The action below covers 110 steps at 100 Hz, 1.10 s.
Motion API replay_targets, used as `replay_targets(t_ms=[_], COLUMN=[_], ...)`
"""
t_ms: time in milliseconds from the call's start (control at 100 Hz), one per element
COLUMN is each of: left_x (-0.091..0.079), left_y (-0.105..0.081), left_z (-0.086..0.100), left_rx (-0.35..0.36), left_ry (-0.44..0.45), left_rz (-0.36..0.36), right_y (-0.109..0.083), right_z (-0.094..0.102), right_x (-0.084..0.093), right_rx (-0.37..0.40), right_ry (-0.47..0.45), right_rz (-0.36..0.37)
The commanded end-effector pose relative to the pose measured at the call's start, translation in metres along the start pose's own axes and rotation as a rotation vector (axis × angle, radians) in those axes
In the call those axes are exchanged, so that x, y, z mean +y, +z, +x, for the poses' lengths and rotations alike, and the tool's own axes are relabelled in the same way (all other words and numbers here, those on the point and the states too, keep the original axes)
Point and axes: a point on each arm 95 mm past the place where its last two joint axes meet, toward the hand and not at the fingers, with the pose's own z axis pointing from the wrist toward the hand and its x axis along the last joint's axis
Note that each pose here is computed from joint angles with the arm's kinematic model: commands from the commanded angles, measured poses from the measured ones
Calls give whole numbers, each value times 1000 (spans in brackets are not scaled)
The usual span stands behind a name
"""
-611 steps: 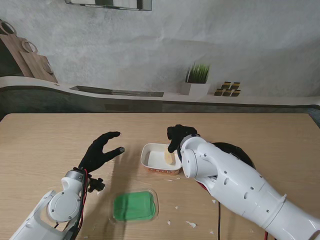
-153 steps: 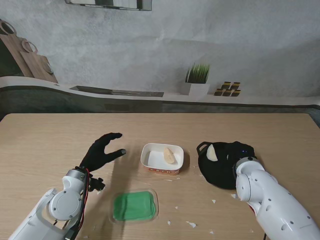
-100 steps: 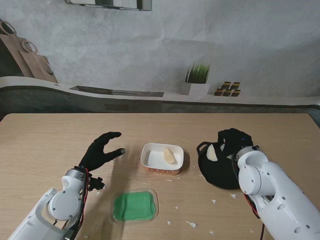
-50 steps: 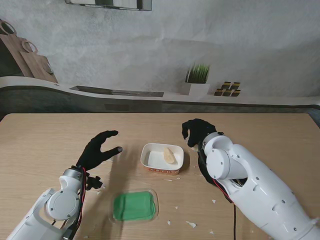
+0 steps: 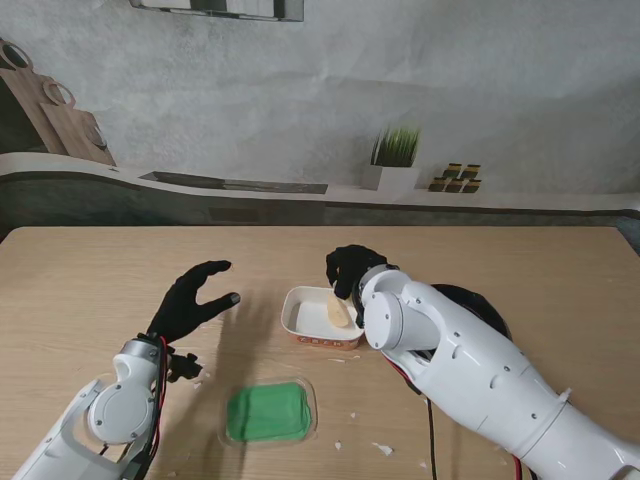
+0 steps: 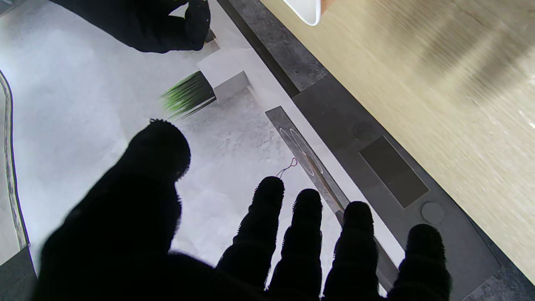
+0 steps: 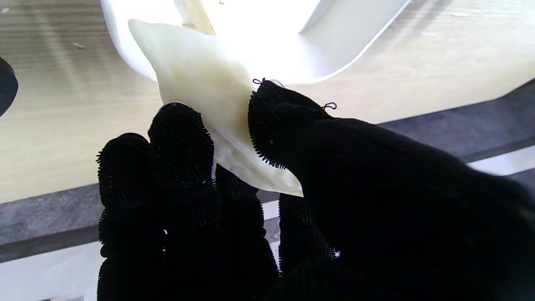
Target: Load dumplings into a food container
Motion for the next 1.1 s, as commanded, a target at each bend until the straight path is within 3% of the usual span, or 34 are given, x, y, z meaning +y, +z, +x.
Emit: replay_targets(t_ms=[0,220,510,1090], left_x=[1,0,0,0], left_y=[-1,-1,0,0], left_z=[3,4,4,7], left_rx=[0,-2,-3,0], left_ry=[-8,-9,-8,-4], left_rz=[-6,0,-4,-4], right_y=[4,14,15,7], right_z=[4,1,-5,-2], right_x=[-10,-24,-32,-32], right_rx=[-9,-57,-97,-113], right_ry=[10,8,-12,-44], right_rz=[24,25,37,116])
